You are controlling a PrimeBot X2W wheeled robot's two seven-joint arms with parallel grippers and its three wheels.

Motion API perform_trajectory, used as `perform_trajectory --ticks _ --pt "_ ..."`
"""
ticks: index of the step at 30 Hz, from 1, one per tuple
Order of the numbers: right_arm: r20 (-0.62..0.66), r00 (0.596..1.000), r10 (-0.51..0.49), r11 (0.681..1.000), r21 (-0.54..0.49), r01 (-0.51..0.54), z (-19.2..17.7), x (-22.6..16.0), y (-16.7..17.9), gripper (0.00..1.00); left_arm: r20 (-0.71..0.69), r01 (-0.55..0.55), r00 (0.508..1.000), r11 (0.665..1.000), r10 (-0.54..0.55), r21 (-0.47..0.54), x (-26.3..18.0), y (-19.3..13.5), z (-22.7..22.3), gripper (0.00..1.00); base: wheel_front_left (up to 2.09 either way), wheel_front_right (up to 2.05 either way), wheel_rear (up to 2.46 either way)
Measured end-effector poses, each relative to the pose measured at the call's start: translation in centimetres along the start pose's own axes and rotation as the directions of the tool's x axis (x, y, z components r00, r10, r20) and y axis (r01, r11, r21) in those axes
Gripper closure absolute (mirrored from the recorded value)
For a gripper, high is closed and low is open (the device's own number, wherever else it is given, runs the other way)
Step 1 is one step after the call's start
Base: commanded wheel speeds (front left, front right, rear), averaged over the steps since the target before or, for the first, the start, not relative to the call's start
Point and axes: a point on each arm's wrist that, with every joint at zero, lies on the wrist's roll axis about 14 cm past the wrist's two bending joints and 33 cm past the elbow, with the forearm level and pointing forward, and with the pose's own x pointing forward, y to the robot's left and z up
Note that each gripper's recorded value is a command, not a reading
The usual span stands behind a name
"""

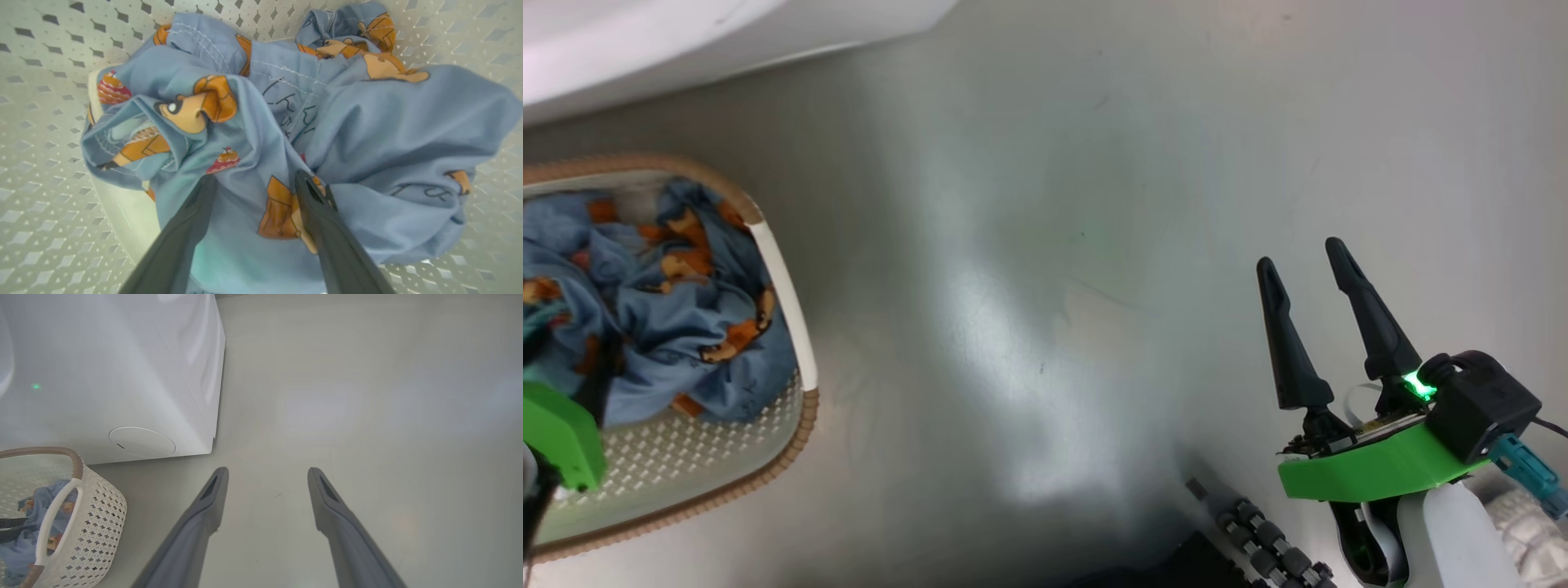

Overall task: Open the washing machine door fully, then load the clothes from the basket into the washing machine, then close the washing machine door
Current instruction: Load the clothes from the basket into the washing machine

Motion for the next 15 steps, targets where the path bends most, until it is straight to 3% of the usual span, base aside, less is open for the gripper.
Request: perform_trajectory --ticks 15 --pt "-0.025 1.0 -0.007 1.0 0.014 0.008 -1.0 0.2 -0.2 0.0 -0.151 -0.069 0.986 0.998 0.068 -0.002 2.1 2.3 -1.2 0.0 0.0 0.0 0.0"
